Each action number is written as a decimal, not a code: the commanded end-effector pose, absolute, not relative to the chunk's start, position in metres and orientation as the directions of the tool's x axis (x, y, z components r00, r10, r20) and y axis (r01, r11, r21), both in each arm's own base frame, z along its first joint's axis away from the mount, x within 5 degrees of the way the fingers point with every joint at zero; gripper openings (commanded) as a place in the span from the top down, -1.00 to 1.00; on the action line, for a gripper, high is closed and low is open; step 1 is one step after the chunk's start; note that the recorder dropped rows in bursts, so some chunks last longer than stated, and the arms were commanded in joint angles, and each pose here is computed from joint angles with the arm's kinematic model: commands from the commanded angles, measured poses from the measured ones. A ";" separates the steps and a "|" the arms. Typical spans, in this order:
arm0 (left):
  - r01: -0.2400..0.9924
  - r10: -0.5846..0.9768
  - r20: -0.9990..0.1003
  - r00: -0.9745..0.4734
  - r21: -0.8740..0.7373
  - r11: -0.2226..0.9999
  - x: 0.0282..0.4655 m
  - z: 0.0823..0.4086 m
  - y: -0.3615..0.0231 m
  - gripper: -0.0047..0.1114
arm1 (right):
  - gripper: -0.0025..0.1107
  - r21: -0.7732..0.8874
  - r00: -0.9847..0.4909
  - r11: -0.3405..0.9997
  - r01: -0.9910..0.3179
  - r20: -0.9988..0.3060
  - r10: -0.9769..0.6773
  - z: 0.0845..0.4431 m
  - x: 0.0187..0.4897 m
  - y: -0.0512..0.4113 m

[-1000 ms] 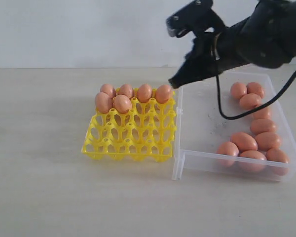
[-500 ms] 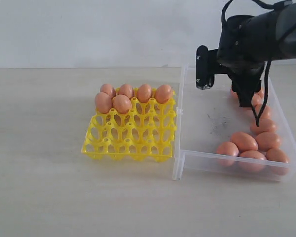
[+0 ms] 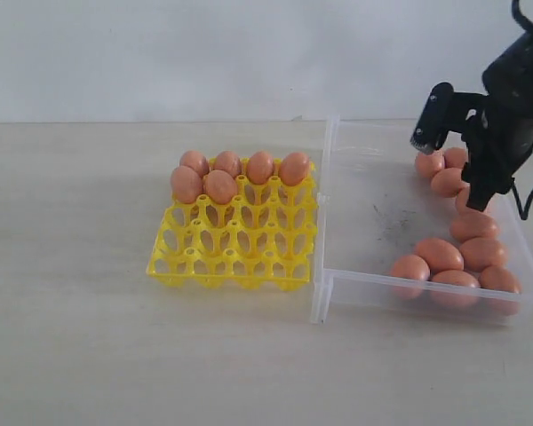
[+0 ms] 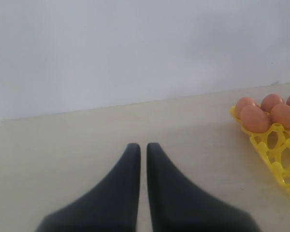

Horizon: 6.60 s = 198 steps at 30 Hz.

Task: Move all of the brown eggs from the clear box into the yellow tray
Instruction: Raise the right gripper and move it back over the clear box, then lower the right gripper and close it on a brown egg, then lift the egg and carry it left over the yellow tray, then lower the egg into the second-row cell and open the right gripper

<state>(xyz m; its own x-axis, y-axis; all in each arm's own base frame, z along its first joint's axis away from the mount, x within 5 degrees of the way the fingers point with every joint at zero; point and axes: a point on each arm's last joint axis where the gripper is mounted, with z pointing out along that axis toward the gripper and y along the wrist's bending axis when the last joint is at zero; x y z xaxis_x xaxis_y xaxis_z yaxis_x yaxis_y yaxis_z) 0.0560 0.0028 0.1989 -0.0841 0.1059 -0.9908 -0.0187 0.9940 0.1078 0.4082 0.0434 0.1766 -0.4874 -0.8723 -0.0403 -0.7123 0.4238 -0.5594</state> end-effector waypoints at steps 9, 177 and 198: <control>-0.013 0.101 -0.991 -0.084 0.102 0.995 0.056 0.198 0.002 0.85 | 0.35 -0.372 -0.440 0.553 -0.746 -0.347 -0.828 0.191 0.419 0.050; 0.045 0.106 -0.991 -0.078 0.102 0.994 0.056 0.198 -0.001 0.85 | 0.96 0.067 -0.222 0.629 -0.775 -0.960 -0.171 0.087 0.380 0.214; 0.045 0.106 -0.991 -0.078 0.102 0.994 0.056 0.198 -0.001 0.85 | -0.40 0.057 -0.250 0.668 -0.742 -0.948 -0.197 0.083 0.383 0.210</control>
